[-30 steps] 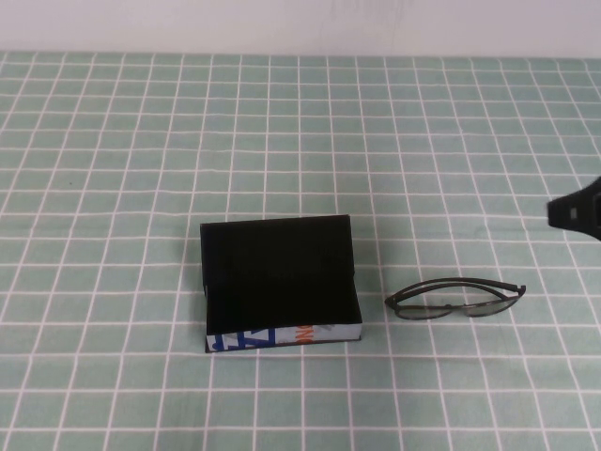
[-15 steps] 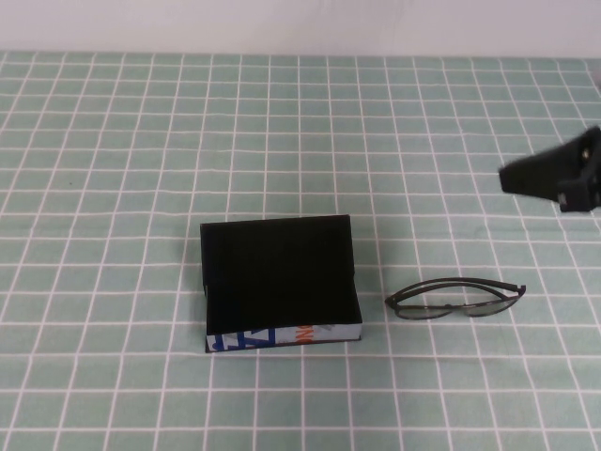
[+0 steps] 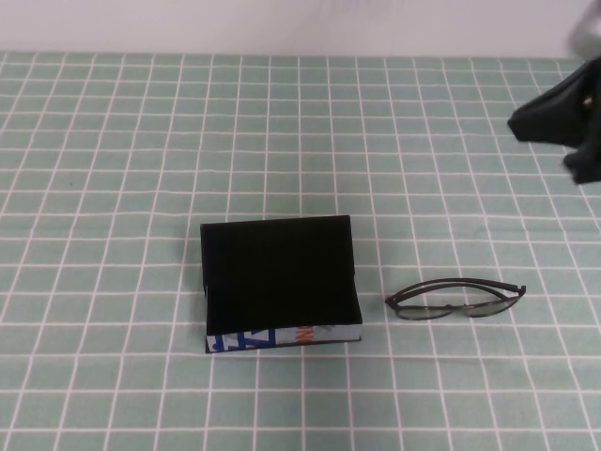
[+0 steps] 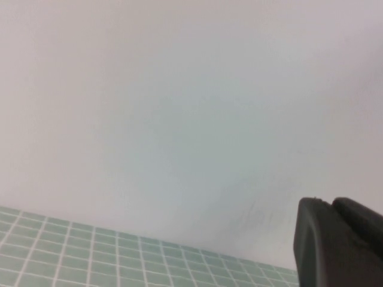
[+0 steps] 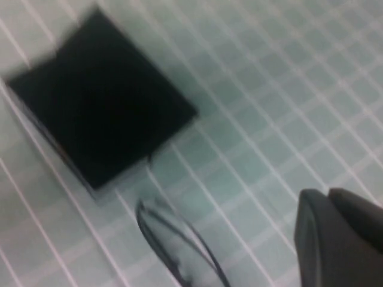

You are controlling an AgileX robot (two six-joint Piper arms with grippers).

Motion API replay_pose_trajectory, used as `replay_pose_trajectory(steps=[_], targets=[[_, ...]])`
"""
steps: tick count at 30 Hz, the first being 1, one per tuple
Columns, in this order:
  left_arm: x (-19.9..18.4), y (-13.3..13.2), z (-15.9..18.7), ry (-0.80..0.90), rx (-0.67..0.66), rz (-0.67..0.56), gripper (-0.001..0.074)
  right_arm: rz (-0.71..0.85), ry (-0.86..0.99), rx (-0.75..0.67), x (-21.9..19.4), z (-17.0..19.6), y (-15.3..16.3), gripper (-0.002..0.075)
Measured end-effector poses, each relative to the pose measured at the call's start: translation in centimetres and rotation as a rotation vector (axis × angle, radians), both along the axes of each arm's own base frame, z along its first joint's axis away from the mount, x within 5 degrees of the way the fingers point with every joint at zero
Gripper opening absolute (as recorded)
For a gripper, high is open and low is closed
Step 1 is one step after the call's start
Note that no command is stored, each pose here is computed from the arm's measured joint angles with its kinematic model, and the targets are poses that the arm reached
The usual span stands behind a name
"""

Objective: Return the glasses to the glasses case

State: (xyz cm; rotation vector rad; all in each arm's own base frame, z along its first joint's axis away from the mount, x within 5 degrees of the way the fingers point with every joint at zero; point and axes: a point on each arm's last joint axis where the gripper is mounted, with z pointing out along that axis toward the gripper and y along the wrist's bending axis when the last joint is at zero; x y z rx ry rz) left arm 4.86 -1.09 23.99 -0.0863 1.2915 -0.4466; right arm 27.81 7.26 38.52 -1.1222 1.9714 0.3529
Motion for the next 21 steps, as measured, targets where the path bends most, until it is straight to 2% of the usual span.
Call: replay_pose_trajectory(steps=[7,10,13,15,18,21], targets=[[-1.1,0.8,4.7,0.075,0.031,0.077,-0.0002,0.102,0.05,-0.386,1.0,-2.5,4.0,-0.0012],[-0.6,1.1,5.7,0.226,0.082,0.125,-0.0002,0.163,0.078,-0.499,1.6,-4.4,5.3,-0.0012],[0.3,1.2,6.4,0.416,0.181,0.144,-0.0002,0.214,0.104,-0.552,2.4,-6.1,6.0,-0.0011],[1.3,0.9,6.5,0.548,0.285,0.118,-0.0002,0.242,0.122,-0.574,3.0,-7.2,6.3,-0.0011],[2.5,-0.1,6.2,0.705,0.475,-0.001,-0.0002,0.267,0.141,-0.594,3.5,-8.2,6.5,0.0011],[3.7,-1.1,5.7,0.783,0.571,-0.128,-0.0002,0.302,0.147,-0.613,3.6,-8.9,6.5,0.009]])
